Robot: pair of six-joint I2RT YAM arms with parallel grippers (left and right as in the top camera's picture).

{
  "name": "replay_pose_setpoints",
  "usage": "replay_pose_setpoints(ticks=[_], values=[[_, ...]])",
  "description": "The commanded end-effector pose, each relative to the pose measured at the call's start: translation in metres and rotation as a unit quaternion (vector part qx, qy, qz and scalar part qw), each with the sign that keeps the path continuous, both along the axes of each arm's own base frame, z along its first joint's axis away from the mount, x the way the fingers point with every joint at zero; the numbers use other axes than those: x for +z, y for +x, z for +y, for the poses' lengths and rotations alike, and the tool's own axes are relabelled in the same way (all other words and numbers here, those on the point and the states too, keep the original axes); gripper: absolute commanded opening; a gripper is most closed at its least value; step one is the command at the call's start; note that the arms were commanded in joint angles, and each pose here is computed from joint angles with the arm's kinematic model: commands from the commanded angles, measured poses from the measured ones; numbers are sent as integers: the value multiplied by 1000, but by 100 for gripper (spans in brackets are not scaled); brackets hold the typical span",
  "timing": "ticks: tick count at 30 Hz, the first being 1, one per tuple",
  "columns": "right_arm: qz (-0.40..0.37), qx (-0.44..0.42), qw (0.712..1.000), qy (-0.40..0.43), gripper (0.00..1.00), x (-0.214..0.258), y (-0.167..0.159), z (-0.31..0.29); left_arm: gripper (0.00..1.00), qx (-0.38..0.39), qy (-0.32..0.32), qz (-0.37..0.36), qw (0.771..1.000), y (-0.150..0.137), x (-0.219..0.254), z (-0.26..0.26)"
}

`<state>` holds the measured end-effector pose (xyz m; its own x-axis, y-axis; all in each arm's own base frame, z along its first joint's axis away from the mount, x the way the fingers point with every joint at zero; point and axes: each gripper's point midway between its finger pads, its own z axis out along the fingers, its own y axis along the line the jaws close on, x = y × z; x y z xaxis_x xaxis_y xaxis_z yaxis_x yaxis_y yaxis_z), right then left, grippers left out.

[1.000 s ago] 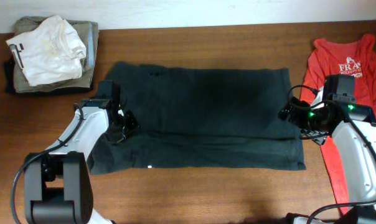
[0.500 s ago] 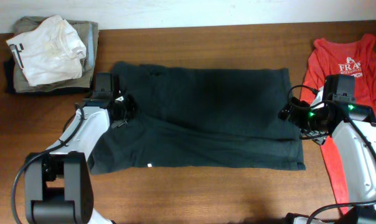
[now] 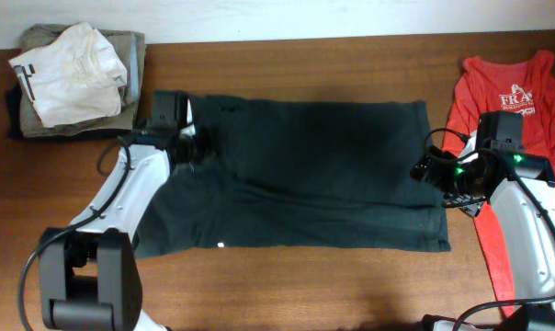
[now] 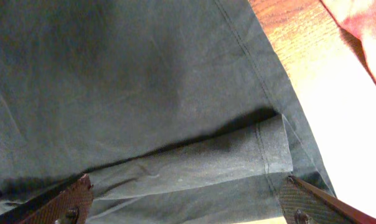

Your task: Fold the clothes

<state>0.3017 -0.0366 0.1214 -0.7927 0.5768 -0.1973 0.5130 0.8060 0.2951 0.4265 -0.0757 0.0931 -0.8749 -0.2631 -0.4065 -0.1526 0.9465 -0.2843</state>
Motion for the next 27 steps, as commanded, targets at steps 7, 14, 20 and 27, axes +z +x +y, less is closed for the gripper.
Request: replay_pose_setpoints(ticks=[7, 14, 20, 27], values=[[-5, -4, 1000, -6, 99, 4, 3, -4, 99, -25, 89, -219, 971, 93, 102, 22], [12, -4, 1000, -2, 99, 1, -5, -2, 98, -12, 93, -211, 973, 142, 13, 35], [16, -4, 1000, -1, 99, 1, -7, -1, 95, -44, 118, -182, 975, 145, -42, 36], [15, -4, 1000, -1, 99, 1, -6, -2, 93, -51, 119, -121, 984, 129, -85, 37]])
